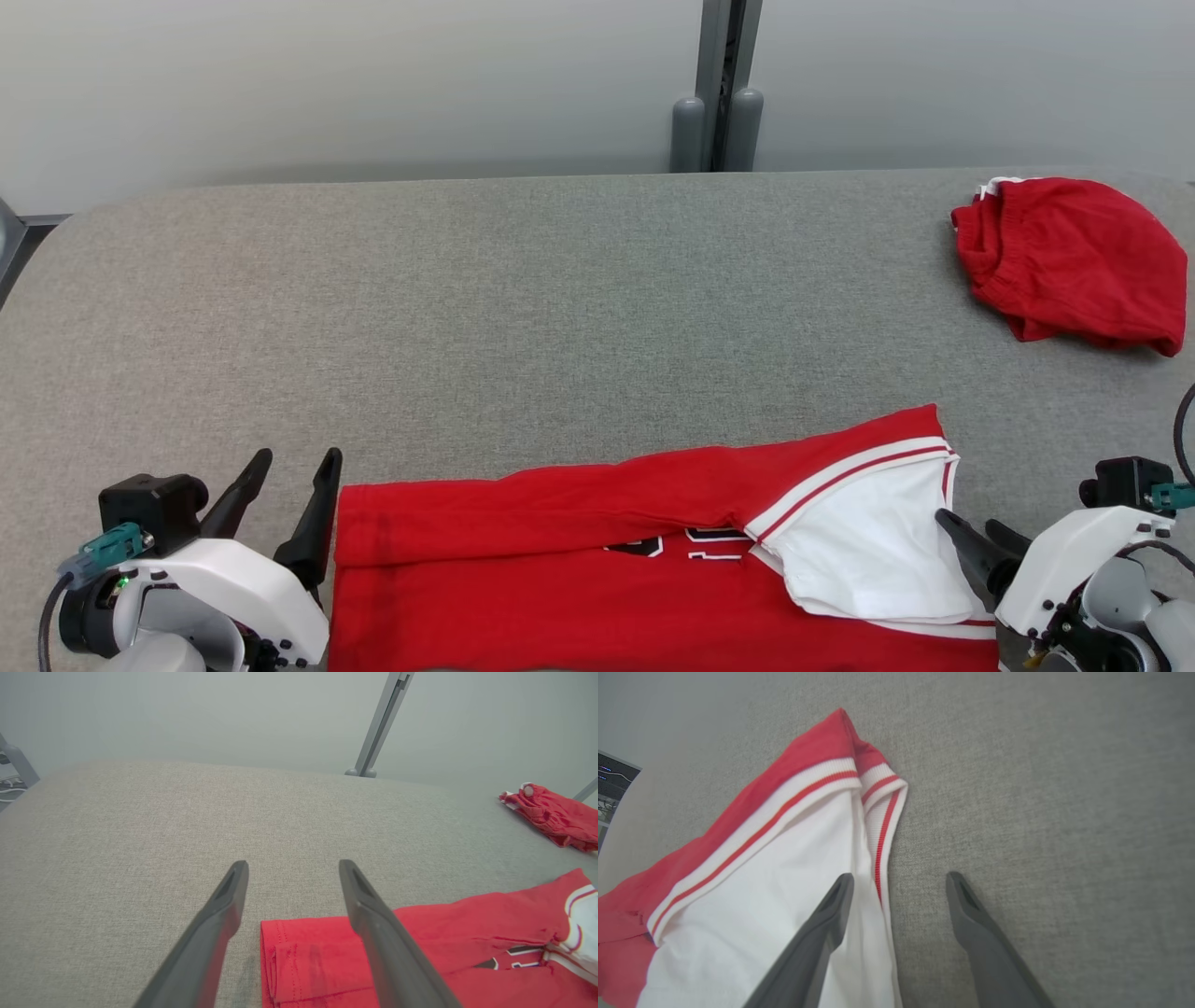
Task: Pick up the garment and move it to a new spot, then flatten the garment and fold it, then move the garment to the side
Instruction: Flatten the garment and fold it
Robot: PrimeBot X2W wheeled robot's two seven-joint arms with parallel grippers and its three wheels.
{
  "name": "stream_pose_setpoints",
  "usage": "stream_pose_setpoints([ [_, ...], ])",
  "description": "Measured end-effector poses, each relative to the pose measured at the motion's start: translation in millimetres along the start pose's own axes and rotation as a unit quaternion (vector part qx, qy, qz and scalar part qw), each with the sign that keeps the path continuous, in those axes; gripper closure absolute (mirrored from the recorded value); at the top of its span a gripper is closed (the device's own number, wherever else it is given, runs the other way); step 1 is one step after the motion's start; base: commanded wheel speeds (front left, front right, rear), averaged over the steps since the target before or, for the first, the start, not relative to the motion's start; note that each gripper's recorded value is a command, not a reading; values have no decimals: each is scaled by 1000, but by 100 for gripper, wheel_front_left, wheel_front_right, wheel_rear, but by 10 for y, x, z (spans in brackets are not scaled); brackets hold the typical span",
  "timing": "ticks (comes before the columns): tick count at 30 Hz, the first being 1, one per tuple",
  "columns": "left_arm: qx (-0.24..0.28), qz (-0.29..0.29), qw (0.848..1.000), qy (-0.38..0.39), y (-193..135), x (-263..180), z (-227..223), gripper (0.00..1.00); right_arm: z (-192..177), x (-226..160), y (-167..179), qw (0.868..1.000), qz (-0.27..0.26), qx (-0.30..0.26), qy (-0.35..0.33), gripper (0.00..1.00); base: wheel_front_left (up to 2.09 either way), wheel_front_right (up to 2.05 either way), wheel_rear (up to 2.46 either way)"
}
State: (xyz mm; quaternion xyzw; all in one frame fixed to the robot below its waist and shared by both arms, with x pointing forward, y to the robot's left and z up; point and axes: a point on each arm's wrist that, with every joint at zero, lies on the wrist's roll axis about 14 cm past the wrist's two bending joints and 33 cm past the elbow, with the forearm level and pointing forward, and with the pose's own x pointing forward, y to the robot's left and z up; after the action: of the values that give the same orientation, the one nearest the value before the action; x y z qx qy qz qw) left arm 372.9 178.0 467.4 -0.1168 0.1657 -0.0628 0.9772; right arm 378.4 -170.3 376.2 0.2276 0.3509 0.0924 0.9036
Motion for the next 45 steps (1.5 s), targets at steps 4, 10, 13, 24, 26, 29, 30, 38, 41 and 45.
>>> stream_pose_setpoints([
  [4, -2, 5, 1000, -1, 39, -31, -22, 0, -67, 71, -21, 999, -15, 11, 33, 0, 0, 0, 0],
  [10, -4, 8, 1000, -5, 73, -73, -27, 0, -163, 116, 31, 997, -19, 12, 75, 0, 0, 0, 0],
  [13, -6, 11, 1000, -4, 96, -87, -41, 0, -186, 121, 81, 996, -16, 9, 83, 0, 0, 0, 0],
  [24, -12, 9, 1000, -3, 95, -82, -68, 0, -294, 103, 280, 994, -3, 9, 111, 12, 0, 0, 0],
  [26, -13, 11, 1000, -2, 103, -80, -79, 0, -300, 99, 298, 994, -3, 12, 111, 62, 0, 0, 0],
  [29, -14, 12, 1000, 1, 126, -75, -96, 0, -310, 96, 310, 994, -6, 13, 111, 100, 0, 0, 0],
  [30, -14, 13, 1000, 2, 134, -73, -103, 0, -306, 98, 319, 994, -5, 15, 109, 100, 0, 0, 0],
  [38, -14, 10, 1000, 3, 126, -30, -109, 0, -154, 56, 311, 997, -11, 17, 78, 100, 0, 0, 0],
  [41, -10, 6, 1000, -3, 102, 1, -72, 0, -61, 20, 272, 998, -17, 19, 63, 100, 0, 0, 0],
  [45, -8, -3, 1000, -11, 35, 42, -31, 0, 114, -75, 138, 999, -34, 19, 37, 100, 0, 0, 0],
])
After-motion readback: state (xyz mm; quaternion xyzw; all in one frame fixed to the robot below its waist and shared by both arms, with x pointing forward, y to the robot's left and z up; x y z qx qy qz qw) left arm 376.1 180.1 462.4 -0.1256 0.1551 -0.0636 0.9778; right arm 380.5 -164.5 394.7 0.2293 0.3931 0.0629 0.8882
